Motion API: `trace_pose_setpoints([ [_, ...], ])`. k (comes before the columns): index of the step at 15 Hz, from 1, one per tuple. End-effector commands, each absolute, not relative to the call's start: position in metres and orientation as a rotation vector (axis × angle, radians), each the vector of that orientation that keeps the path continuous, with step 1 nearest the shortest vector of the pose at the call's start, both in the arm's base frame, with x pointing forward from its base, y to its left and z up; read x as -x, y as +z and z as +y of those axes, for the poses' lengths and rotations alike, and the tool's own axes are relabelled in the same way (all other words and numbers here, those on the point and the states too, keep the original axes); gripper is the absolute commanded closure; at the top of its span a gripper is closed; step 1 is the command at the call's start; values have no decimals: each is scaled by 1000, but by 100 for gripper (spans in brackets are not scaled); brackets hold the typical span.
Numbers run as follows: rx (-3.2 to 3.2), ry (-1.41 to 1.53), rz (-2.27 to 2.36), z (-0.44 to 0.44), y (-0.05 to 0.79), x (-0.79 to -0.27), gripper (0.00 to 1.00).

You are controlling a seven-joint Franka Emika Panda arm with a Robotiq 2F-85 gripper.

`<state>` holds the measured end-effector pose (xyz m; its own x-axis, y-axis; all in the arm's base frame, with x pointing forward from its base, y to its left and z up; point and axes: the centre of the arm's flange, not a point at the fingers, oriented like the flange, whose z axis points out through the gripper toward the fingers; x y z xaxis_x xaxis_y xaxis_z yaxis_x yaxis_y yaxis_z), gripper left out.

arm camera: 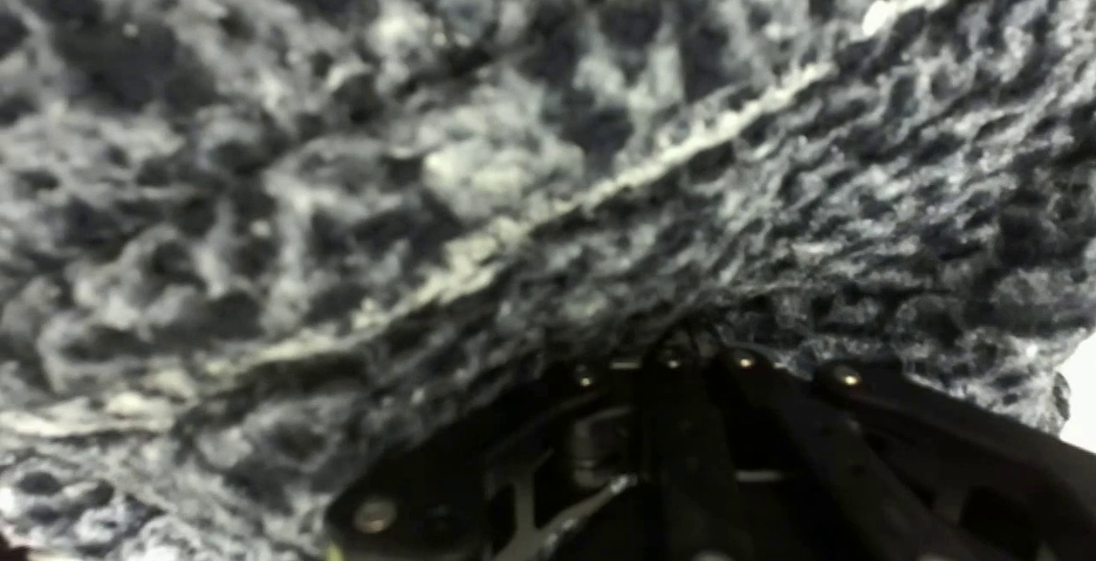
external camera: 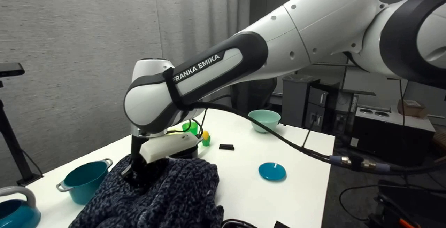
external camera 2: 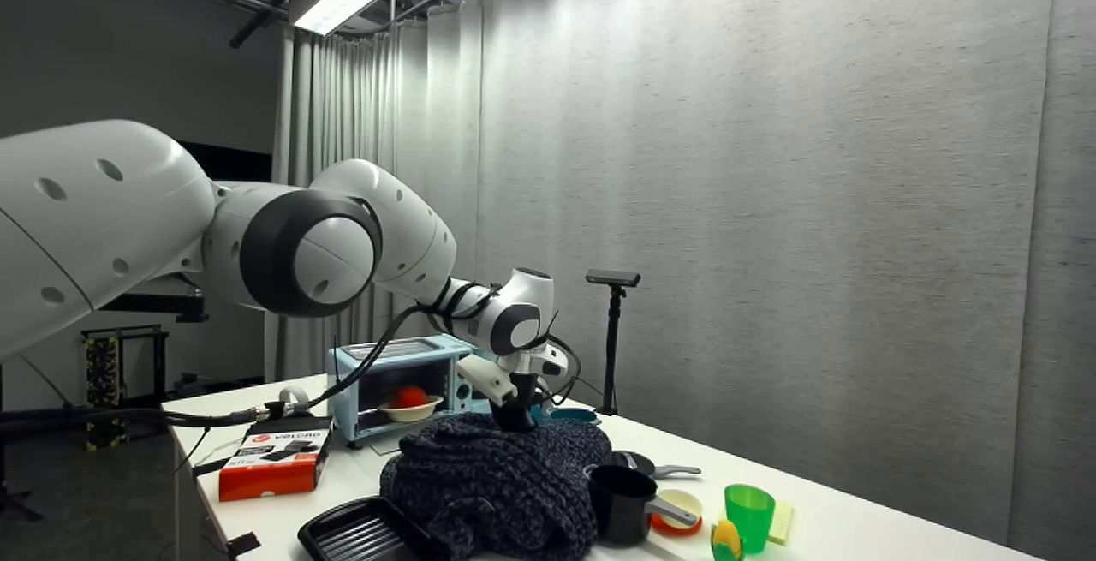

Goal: Move the blanket to the right

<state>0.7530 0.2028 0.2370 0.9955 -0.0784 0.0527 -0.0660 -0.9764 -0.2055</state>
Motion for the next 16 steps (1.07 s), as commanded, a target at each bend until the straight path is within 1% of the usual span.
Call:
trace_pose_setpoints([
  [1,2984,-22,148,168,237,-712,100],
  [11,3074,248,143,111,233,-639,100],
  [14,3096,289,181,97,231,-623,100],
  [16,3116,247,199,95,233,-622,100],
])
